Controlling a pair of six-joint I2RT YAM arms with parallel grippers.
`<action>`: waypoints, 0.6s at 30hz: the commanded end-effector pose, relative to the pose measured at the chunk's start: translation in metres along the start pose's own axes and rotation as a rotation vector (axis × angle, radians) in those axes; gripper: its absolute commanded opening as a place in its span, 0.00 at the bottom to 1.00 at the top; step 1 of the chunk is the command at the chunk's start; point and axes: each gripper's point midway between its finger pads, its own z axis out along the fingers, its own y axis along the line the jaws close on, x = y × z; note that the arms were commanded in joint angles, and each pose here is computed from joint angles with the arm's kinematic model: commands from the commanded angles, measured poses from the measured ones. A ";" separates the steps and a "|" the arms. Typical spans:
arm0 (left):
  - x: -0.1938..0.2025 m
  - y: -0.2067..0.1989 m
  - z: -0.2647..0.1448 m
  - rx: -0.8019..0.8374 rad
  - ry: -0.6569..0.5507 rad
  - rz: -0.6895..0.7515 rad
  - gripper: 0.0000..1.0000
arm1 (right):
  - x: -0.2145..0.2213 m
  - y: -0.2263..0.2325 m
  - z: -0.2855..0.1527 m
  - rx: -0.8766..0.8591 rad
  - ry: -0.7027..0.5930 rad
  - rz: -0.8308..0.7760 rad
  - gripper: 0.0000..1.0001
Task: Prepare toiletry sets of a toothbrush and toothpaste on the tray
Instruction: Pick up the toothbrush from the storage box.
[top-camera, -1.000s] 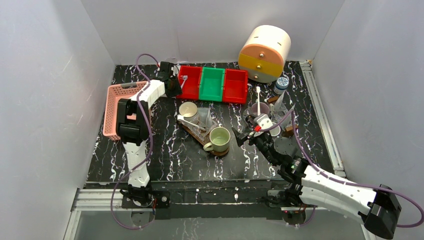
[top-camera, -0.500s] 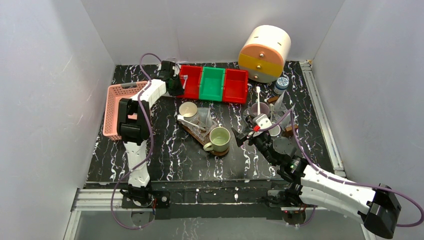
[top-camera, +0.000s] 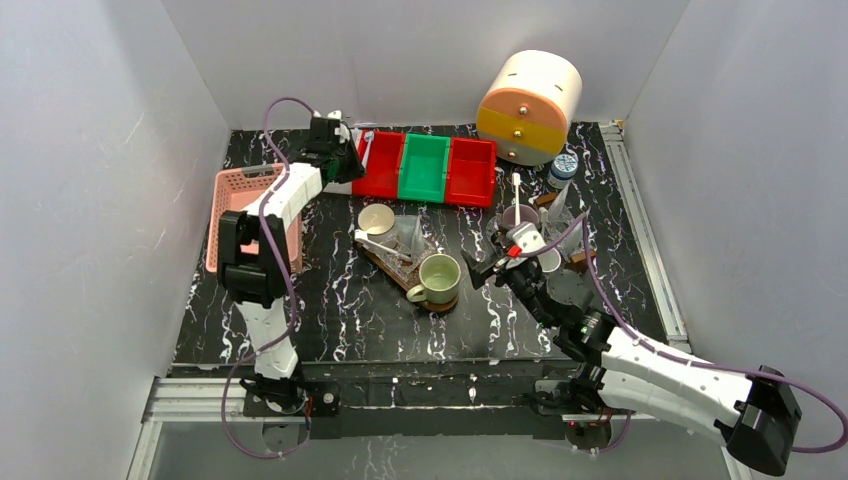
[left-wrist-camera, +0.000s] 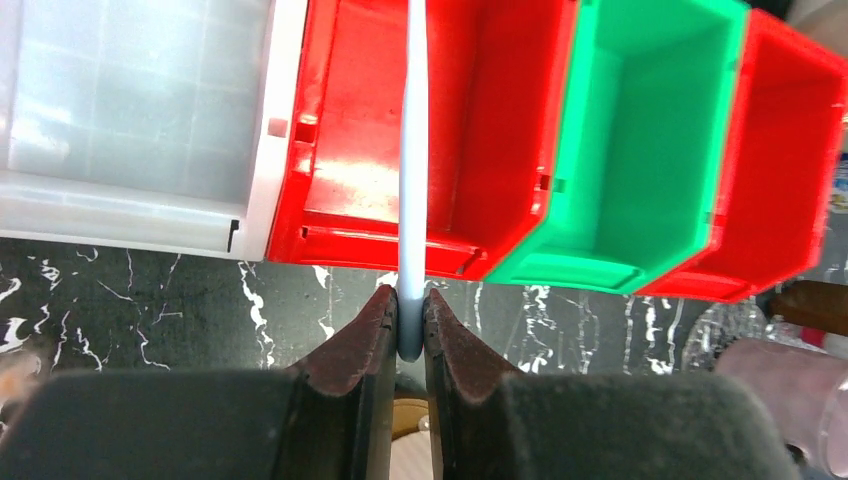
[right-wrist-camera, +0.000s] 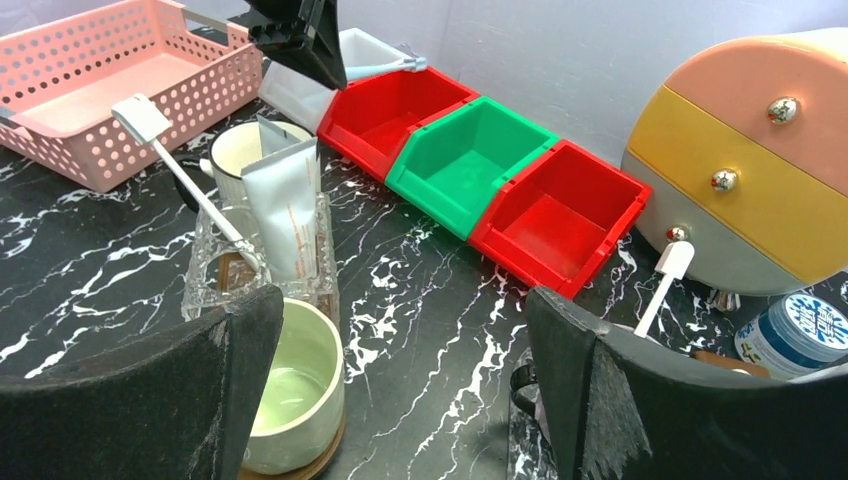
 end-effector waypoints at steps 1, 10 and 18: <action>-0.038 -0.025 -0.042 0.088 -0.146 0.009 0.00 | -0.029 -0.006 0.006 0.034 -0.053 0.063 0.99; -0.041 -0.043 -0.088 0.198 -0.252 0.023 0.00 | -0.043 -0.008 0.012 0.065 -0.058 0.166 0.99; -0.031 -0.059 -0.141 0.281 -0.379 0.104 0.00 | -0.064 -0.010 0.026 0.120 -0.001 0.298 0.99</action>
